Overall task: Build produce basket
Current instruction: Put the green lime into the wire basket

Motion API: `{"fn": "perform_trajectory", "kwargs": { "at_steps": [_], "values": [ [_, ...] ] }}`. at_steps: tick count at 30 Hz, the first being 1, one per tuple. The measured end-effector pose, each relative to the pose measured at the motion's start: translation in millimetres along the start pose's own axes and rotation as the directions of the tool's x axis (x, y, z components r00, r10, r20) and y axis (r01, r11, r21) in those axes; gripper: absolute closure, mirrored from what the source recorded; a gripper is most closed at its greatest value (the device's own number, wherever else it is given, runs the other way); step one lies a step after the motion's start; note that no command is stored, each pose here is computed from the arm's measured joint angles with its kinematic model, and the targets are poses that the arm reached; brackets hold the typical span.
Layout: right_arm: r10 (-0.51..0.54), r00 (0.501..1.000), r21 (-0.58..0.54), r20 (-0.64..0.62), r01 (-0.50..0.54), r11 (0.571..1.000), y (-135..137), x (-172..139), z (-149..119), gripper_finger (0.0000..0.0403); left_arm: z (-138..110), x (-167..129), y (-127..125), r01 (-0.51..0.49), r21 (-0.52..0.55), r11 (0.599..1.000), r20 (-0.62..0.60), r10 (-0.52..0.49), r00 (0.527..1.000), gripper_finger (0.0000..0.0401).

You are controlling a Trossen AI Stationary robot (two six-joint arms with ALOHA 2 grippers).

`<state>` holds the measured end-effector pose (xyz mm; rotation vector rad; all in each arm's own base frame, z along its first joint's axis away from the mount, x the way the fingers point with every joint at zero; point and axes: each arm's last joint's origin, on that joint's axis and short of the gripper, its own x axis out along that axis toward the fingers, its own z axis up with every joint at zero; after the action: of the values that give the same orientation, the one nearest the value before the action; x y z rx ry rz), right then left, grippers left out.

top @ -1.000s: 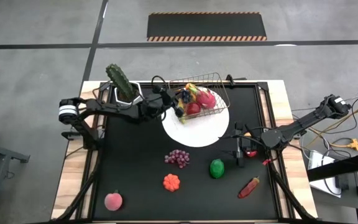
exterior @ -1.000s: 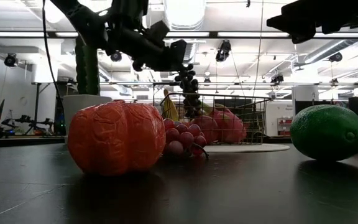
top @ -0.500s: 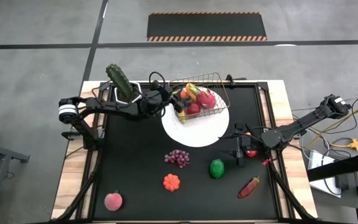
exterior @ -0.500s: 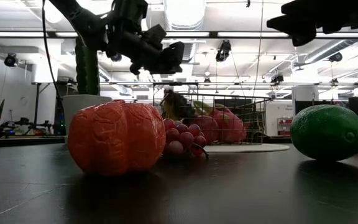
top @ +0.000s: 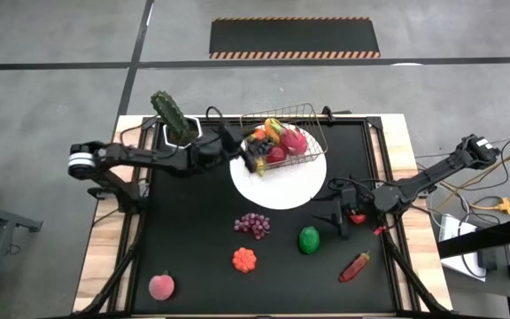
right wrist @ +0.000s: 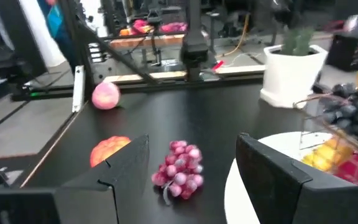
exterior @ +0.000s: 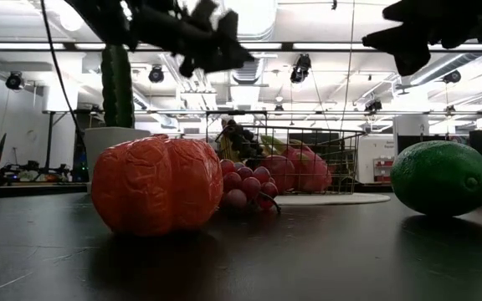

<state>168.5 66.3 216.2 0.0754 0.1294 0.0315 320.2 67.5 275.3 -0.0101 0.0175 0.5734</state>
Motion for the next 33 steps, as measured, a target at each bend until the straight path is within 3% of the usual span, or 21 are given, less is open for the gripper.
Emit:
{"fn": "perform_trajectory", "kwargs": {
  "at_steps": [3, 8, 13, 20, 25, 30, 33],
  "values": [
    [0.065, 0.997, 0.0, -0.031, -0.065, 0.998, 4.5, 0.7, 1.3, 0.0179, 3.3, -18.7, -18.7, 0.13, 0.001, 0.992, 0.001, -0.13, 0.992, 0.0227],
    [0.061, 0.984, -0.026, -0.167, -0.067, 0.997, 15.3, 12.3, 9.9, 0.0179, -3.6, -47.5, -55.5, 0.283, 0.009, 0.959, -0.014, -0.283, 0.959, 0.0227],
    [0.023, 0.924, -0.124, -0.381, -0.076, 0.989, 29.2, 31.0, 17.8, 0.0179, -11.5, -74.5, -88.0, 0.412, 0.017, 0.911, -0.036, -0.411, 0.911, 0.0227],
    [-0.07, 0.75, -0.228, -0.658, -0.109, 0.967, 41.5, 51.1, 28.8, 0.0176, -11.1, -102.0, -116.7, 0.525, 0.035, 0.85, -0.033, -0.524, 0.851, 0.0228],
    [-0.166, 0.586, -0.305, -0.793, -0.146, 0.941, 47.8, 63.5, 31.2, 0.0129, -12.1, -109.5, -122.8, 0.55, 0.048, 0.834, -0.036, -0.549, 0.835, 0.0228],
    [-0.233, 0.46, -0.397, -0.856, -0.299, 0.867, 56.1, 77.9, 24.4, 0.0068, -12.3, -110.1, -123.3, 0.549, 0.04, 0.835, -0.037, -0.548, 0.836, 0.0228],
    [-0.257, 0.366, -0.407, -0.894, -0.425, 0.809, 62.5, 85.8, 15.3, 0.0052, -12.4, -110.3, -123.4, 0.55, 0.042, 0.834, -0.037, -0.549, 0.835, 0.0228]
  ]
}}
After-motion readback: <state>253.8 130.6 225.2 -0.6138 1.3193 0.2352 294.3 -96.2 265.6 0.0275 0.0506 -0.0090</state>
